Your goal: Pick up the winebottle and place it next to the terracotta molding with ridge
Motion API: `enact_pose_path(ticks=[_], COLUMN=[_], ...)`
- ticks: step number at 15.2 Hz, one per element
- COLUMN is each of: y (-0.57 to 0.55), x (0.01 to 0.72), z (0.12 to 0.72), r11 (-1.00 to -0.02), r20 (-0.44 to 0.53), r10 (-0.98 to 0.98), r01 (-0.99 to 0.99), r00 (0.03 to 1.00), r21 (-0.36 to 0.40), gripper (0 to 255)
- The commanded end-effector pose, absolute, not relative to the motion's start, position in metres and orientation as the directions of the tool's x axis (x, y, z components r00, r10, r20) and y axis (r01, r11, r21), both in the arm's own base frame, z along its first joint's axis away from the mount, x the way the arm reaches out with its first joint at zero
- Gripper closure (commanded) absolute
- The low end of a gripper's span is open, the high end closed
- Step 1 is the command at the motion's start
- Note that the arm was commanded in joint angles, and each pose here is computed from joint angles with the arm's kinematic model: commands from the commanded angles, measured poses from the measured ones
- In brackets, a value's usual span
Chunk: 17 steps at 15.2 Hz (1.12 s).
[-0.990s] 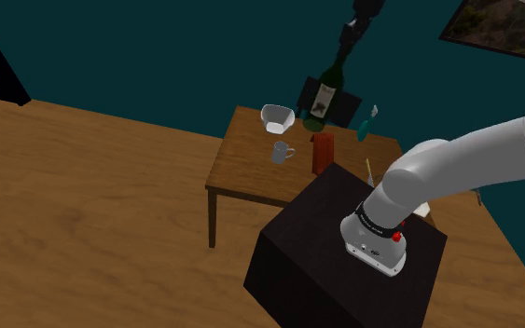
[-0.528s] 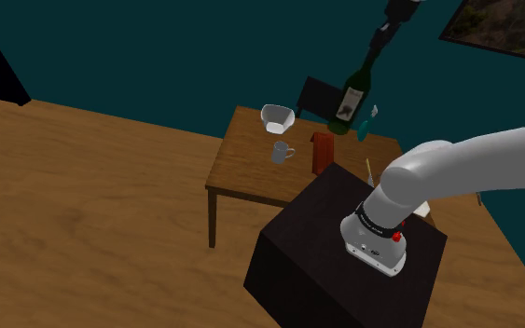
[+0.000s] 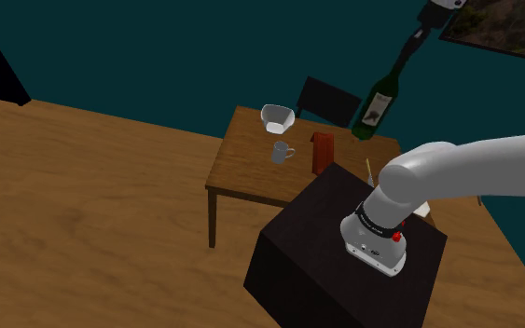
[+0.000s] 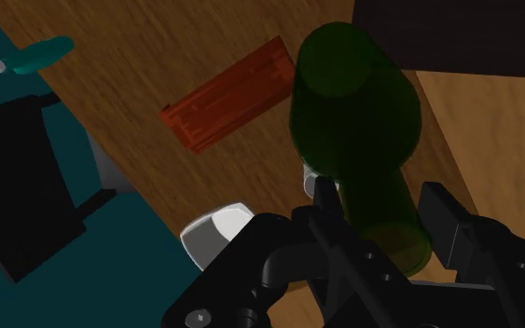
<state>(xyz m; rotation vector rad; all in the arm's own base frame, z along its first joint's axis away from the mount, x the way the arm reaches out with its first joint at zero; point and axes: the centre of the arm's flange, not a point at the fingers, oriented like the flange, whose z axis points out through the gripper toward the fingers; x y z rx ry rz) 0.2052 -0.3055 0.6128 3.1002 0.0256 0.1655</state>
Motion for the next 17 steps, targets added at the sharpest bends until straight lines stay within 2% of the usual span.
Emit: enact_pose_path(ticks=[1, 17], y=[-0.320, -0.320], x=[0.187, 0.187], z=[0.612, 0.527], r11=[-0.999, -0.999], r20=[0.106, 0.106], r10=[0.020, 0.020], r01=[0.016, 0.016], r00=[0.994, 0.994], r21=[0.038, 0.038], gripper=[255, 255])
